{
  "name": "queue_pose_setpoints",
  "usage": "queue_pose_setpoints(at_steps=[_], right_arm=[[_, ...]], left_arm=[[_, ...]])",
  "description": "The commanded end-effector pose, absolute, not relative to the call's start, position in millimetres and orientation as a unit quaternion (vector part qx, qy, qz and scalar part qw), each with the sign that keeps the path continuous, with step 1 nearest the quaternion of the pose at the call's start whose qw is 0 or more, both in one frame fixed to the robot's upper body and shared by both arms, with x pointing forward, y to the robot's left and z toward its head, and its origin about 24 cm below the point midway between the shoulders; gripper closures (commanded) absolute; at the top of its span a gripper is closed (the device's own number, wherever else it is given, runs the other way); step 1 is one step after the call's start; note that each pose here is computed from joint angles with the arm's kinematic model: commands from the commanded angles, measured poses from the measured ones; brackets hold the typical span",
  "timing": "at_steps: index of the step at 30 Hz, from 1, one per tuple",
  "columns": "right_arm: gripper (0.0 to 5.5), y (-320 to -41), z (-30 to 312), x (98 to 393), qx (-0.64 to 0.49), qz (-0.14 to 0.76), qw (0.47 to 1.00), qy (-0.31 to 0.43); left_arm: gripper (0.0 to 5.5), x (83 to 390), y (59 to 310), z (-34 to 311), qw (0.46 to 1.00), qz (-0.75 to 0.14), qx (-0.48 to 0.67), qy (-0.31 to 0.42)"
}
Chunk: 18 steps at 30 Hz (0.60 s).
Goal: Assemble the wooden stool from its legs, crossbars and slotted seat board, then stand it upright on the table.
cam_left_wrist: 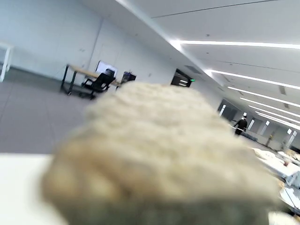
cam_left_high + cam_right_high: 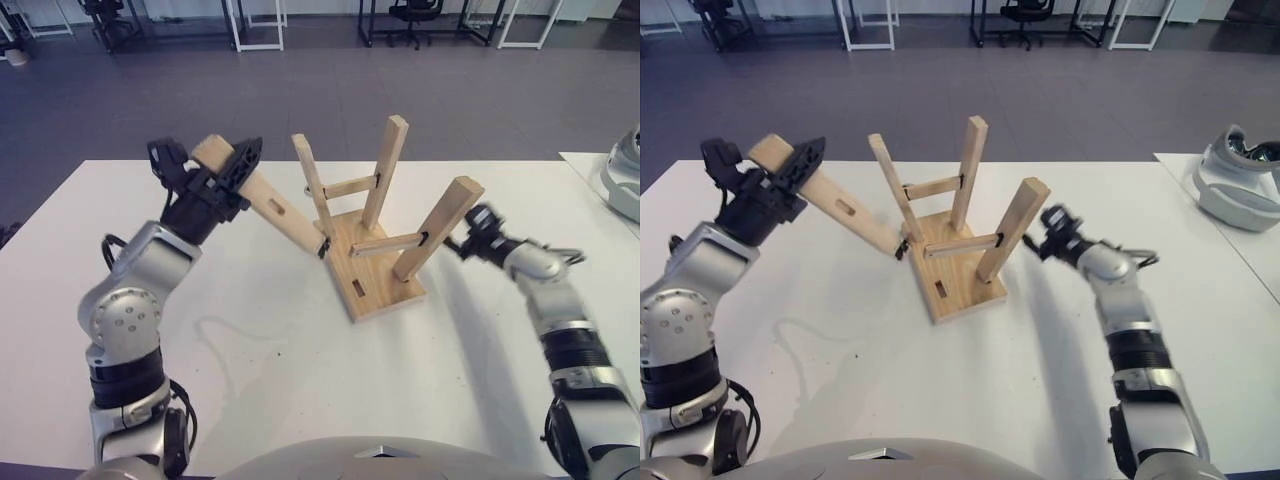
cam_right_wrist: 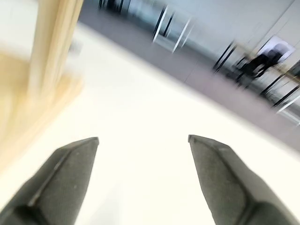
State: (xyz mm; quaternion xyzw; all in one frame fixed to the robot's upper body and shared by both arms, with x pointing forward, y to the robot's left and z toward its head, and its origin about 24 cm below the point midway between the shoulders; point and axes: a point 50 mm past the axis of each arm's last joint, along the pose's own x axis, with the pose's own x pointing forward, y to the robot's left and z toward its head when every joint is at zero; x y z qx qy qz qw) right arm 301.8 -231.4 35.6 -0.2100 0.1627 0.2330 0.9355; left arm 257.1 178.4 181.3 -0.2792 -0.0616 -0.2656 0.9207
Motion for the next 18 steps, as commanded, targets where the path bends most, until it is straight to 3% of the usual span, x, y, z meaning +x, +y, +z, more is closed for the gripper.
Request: queue_pose_setpoints(at_steps=[1, 7, 18], right_arm=[[1.93, -215.8, 15.9, 285.4, -0.216, 0.292, 0.914, 0.177], [1.93, -177.6, 20.9, 257.7, -0.227, 0.405, 0.875, 0.138], [1.93, -152.3, 30.2, 252.8, -0.222, 0.429, 0.87, 0.097]], left_arm=[[4.49, 254.4, 186.8, 169.8, 0.932, -0.201, -0.3, -0.042], [4.49, 255.5, 189.6, 150.4, 0.924, -0.13, -0.36, -0.004], [4.49, 250.8, 195.1, 125.9, 0.946, -0.072, -0.301, 0.098]])
